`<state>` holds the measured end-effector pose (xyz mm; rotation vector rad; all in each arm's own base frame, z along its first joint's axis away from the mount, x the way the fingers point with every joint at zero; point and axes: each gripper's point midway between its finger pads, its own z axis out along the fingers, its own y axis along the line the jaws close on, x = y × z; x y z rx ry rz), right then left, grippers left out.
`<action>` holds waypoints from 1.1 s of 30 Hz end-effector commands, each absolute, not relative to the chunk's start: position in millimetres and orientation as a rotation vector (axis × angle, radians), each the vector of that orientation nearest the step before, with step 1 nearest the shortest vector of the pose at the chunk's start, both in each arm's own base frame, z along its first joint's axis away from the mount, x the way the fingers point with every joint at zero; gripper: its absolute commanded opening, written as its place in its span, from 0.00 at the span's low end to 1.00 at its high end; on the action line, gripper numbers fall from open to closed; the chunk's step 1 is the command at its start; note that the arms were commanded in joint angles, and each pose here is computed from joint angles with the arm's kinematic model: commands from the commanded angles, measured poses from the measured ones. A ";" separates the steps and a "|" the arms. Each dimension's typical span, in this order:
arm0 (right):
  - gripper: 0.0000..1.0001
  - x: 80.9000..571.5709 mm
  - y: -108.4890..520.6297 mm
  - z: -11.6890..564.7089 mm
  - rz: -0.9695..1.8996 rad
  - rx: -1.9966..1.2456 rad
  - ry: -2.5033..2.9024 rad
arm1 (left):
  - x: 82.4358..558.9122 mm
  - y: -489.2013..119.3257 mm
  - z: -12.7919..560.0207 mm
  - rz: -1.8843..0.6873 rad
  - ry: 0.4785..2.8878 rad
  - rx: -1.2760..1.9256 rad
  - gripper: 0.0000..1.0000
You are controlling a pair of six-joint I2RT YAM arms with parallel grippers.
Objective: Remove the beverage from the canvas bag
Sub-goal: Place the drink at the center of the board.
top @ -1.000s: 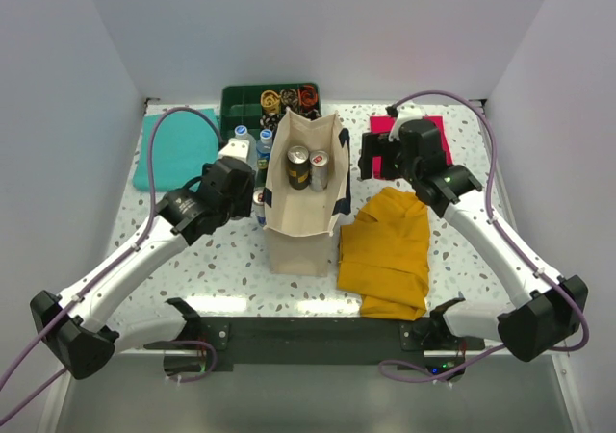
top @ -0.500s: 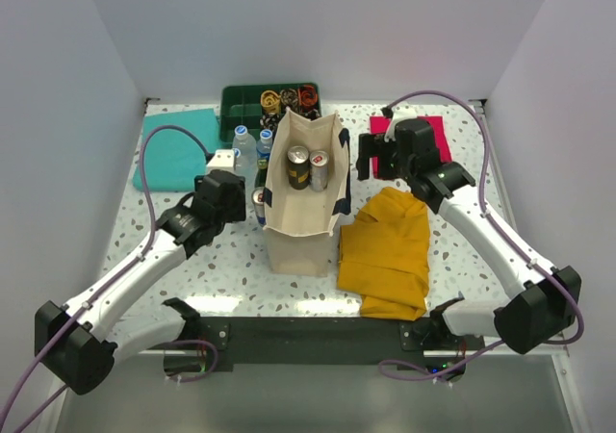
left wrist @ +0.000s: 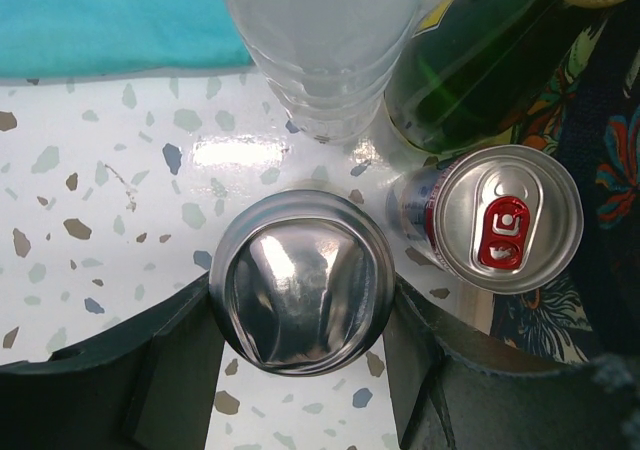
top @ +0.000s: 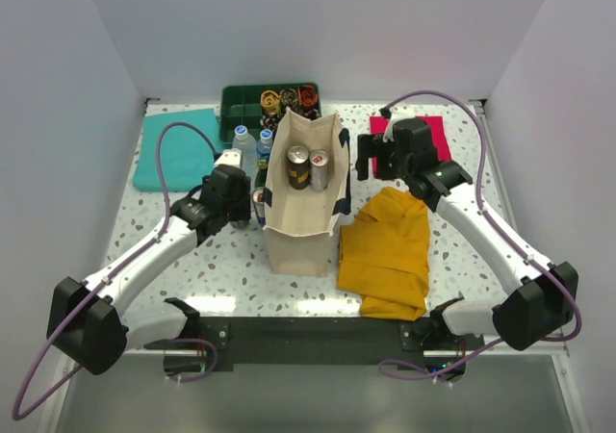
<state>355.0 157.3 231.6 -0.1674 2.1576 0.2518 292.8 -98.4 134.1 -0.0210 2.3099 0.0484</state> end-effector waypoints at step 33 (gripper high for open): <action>0.98 357.6 159.8 247.6 0.271 -0.164 2.133 | 318.8 -108.0 144.7 -0.052 2.226 -0.091 0.31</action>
